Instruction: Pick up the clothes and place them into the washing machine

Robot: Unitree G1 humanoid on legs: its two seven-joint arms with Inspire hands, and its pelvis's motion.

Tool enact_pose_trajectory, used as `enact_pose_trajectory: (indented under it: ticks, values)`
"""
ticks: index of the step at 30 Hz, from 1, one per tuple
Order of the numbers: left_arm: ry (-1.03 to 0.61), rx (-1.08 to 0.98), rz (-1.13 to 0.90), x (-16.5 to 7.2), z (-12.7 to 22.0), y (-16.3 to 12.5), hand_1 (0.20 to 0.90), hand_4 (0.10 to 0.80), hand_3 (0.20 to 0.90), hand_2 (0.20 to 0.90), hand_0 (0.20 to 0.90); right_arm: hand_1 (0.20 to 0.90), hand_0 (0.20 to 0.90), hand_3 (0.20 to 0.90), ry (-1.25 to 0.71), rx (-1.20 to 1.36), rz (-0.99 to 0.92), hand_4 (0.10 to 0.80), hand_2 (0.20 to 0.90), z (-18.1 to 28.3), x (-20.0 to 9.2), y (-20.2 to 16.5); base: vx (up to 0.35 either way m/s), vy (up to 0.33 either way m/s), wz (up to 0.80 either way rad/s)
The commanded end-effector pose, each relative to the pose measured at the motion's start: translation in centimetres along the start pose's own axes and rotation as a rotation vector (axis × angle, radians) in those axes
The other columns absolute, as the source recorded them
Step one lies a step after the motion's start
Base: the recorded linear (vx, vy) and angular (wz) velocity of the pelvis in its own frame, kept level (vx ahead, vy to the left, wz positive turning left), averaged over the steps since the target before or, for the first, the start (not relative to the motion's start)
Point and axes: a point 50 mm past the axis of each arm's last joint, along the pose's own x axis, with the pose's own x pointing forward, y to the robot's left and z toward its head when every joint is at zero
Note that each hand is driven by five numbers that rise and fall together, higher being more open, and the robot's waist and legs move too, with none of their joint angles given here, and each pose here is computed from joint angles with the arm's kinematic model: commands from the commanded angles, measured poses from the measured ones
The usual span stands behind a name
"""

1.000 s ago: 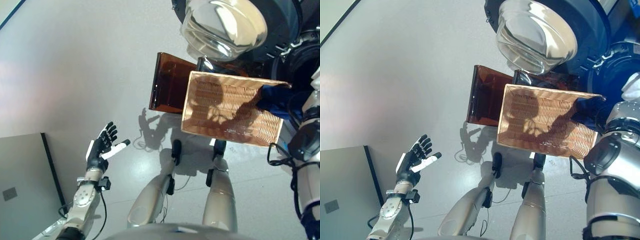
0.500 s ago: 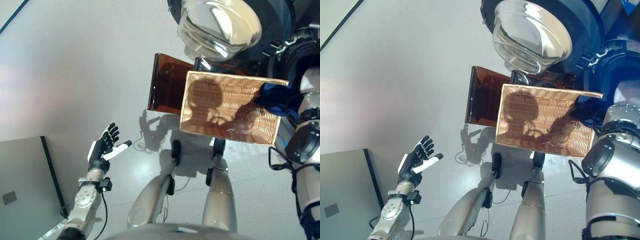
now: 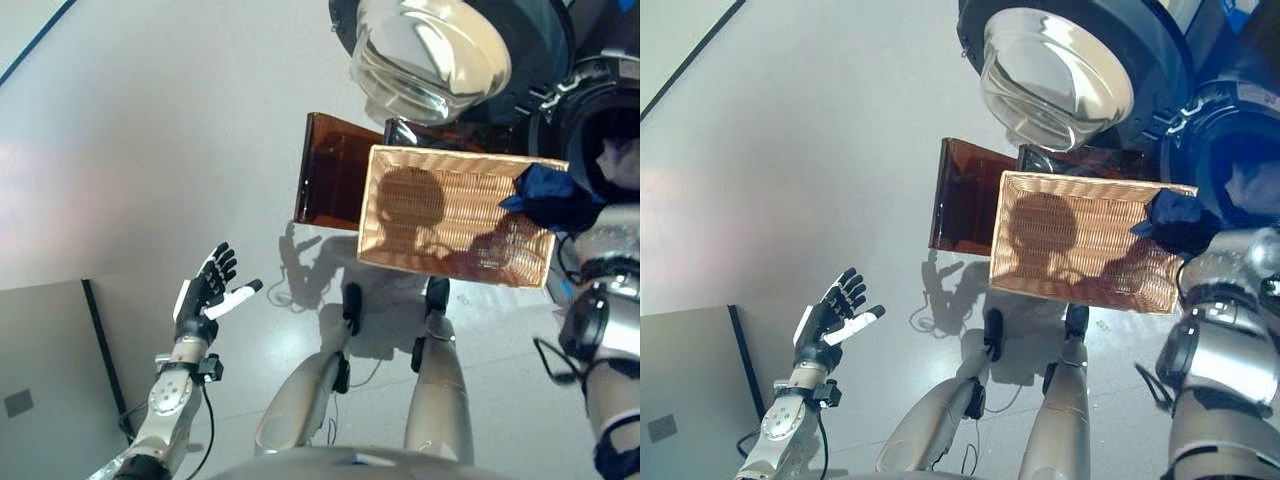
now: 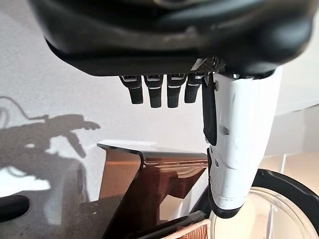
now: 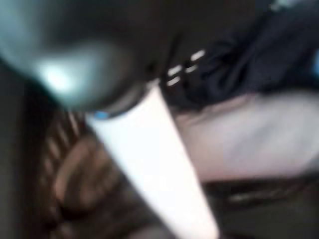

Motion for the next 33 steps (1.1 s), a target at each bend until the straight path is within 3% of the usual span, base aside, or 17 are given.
enact_pose_trajectory:
  ticks: [1,7,19,27,33]
  values:
    - [-0.132,0.027,0.093,-0.7,1.6,2.2,0.9,0.8,0.9,0.9,0.9,0.9,0.9,0.9,-0.48,-0.343,0.233,0.8,0.9,6.6,1.3,0.7,0.003,0.0,0.04]
    - [-0.146,0.048,0.08,-0.8,1.7,2.2,0.9,0.8,0.9,0.9,0.9,0.9,0.9,0.9,-0.558,-0.506,0.3,0.8,0.9,5.5,0.6,0.6,0.01,0.002,0.03]
    - [-0.186,0.066,0.065,-0.7,2.2,1.9,0.9,0.8,0.9,0.9,0.9,0.9,0.9,0.9,-0.889,-1.044,0.737,0.8,0.9,0.7,-3.9,0.4,0.003,-0.004,0.02]
    - [-0.182,0.081,0.062,-0.8,2.2,1.9,0.9,0.8,0.9,0.9,0.9,0.9,0.9,0.9,-0.907,-1.296,0.896,0.8,0.9,-2.4,-4.6,-1.1,-0.007,0.003,-0.02]
    - [-0.184,0.07,0.059,-0.6,2.1,1.6,0.9,0.8,0.9,0.9,0.9,0.9,0.9,0.9,-0.864,-1.442,0.913,0.8,0.9,-5.0,-4.6,-1.5,0.0,0.0,0.0]
